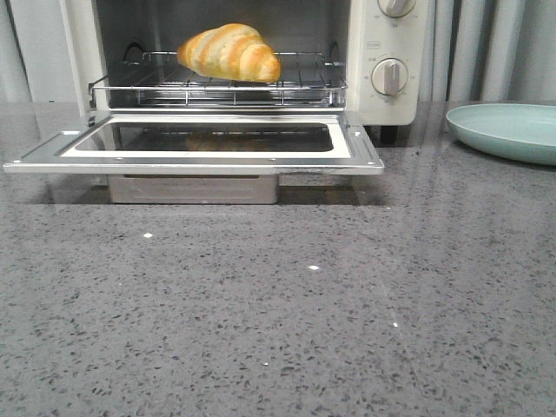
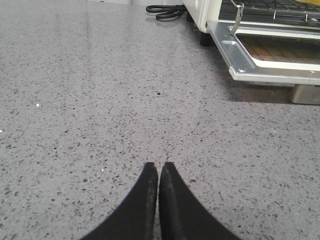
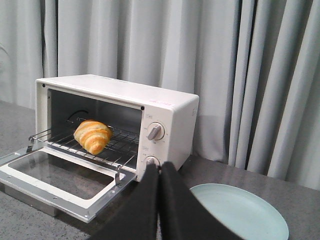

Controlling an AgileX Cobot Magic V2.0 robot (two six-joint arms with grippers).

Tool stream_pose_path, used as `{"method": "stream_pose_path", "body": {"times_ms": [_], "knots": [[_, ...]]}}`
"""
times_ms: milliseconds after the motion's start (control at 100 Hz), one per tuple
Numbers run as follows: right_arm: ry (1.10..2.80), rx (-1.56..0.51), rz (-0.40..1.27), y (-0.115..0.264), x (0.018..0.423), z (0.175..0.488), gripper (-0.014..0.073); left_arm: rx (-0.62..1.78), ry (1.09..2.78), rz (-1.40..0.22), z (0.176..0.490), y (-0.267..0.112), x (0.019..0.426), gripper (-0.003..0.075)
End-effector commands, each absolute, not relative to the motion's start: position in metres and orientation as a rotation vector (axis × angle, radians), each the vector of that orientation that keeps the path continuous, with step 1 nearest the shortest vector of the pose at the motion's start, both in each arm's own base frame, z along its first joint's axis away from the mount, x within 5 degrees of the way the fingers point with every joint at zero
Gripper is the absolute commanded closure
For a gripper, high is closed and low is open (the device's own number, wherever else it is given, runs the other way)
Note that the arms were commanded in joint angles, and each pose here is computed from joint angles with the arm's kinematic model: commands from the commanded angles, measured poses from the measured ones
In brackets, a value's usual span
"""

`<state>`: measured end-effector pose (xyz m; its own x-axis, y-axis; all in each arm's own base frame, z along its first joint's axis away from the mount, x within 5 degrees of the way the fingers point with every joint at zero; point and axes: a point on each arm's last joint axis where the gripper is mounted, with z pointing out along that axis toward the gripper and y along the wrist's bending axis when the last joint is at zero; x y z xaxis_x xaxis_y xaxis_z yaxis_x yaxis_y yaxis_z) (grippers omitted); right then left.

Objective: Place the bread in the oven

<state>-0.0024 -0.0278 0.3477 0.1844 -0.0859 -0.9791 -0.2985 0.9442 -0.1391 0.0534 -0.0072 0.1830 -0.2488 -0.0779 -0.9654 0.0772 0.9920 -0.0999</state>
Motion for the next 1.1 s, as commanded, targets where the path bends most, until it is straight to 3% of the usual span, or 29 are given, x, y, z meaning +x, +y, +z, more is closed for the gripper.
{"method": "stream_pose_path", "body": {"times_ms": [0, 590, 740, 920, 1090], "knots": [[1.288, -0.318, 0.157, -0.031, -0.010, 0.359, 0.0648, -0.030, 1.755, -0.166, 0.182, -0.007, 0.053, 0.0742], [1.323, -0.318, 0.125, -0.032, -0.008, 0.356, 0.0648, -0.030, 1.755, -0.166, 0.182, -0.007, 0.053, 0.0741], [1.419, -0.333, 0.024, -0.029, 0.005, 0.334, 0.0648, -0.030, 1.755, -0.166, 0.182, -0.007, 0.053, 0.0741], [1.481, -0.273, 0.130, -0.002, 0.030, 0.287, 0.0648, -0.030, 1.755, -0.166, 0.182, -0.007, 0.053, 0.0741], [1.408, -0.142, 0.178, 0.013, 0.059, 0.237, 0.0664, -0.030, 1.755, -0.166, 0.182, -0.007, 0.053, 0.0742]]}}
